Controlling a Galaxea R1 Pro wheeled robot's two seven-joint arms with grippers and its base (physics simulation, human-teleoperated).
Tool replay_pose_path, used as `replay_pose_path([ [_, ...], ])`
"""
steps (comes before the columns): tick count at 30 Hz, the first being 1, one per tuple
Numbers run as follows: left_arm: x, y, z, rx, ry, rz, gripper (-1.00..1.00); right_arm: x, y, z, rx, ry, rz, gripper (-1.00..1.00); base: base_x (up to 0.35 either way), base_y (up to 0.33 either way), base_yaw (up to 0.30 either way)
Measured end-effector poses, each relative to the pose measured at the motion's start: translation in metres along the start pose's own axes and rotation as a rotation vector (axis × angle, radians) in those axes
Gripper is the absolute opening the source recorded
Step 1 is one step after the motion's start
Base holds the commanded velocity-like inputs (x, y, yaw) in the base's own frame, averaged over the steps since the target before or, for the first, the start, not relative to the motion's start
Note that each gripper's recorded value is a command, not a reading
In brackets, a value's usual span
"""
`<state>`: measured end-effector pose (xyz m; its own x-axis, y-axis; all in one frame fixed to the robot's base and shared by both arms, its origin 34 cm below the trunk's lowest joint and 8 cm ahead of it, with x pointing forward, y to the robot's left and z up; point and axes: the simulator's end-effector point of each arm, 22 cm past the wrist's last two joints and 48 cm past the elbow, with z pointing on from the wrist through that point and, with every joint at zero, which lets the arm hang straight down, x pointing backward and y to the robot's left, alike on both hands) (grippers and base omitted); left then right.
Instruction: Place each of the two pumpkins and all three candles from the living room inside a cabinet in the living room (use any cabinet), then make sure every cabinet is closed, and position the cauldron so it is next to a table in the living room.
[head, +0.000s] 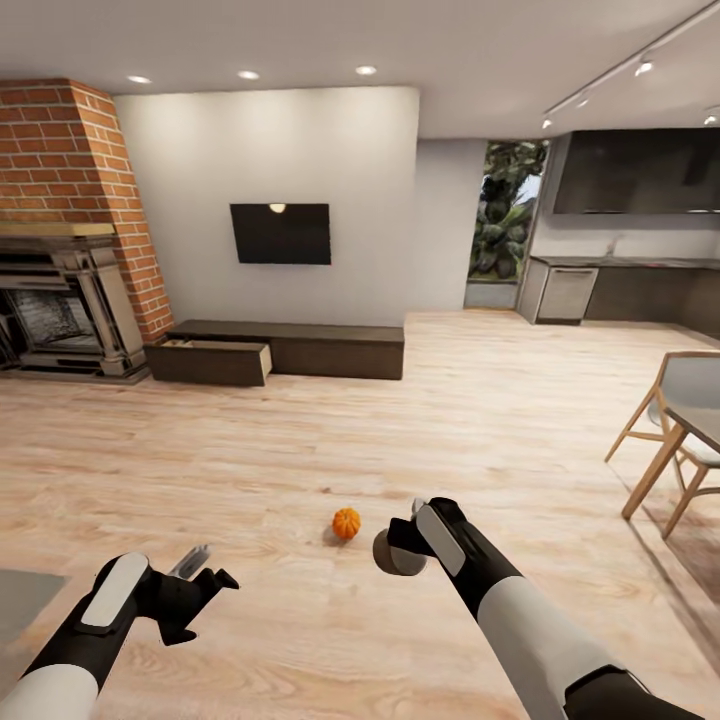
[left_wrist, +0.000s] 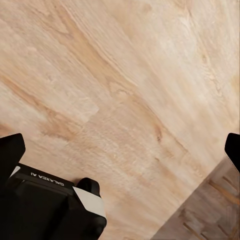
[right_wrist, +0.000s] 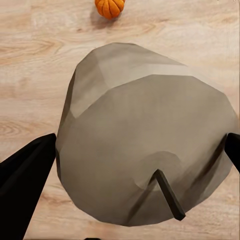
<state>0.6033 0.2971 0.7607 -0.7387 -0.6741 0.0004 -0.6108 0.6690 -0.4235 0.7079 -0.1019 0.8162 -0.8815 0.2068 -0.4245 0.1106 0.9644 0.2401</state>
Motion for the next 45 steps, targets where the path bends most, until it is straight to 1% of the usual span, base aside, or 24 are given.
replay_pose_path([
  [7, -0.001, 0.002, 0.000, -0.003, 0.000, -0.002, 1.00, 0.000, 0.000, 0.001, -0.001, -0.001, 0.003, -1.00, 0.280, 0.062, 0.232],
  [17, -0.001, 0.002, 0.000, -0.003, -0.001, -0.004, 1.00, 0.001, 0.001, 0.001, -0.002, 0.000, 0.001, -1.00, 0.314, 0.141, 0.015],
  [22, -0.001, 0.002, 0.000, -0.003, -0.001, -0.004, 1.00, -0.005, 0.001, 0.002, -0.002, -0.031, 0.015, -1.00, 0.312, 0.155, 0.038],
  [26, -0.001, 0.002, 0.001, -0.004, 0.000, -0.004, 1.00, -0.006, 0.001, 0.002, -0.002, -0.036, 0.018, -1.00, 0.305, 0.161, 0.235],
  [37, 0.000, 0.005, 0.004, -0.010, 0.005, -0.006, 1.00, -0.002, 0.000, 0.006, 0.000, -0.024, 0.018, -1.00, 0.304, 0.159, 0.260],
  [45, 0.002, 0.007, 0.008, -0.016, 0.012, -0.010, 1.00, 0.001, -0.001, 0.010, 0.000, -0.015, 0.020, -1.00, 0.303, 0.076, 0.142],
])
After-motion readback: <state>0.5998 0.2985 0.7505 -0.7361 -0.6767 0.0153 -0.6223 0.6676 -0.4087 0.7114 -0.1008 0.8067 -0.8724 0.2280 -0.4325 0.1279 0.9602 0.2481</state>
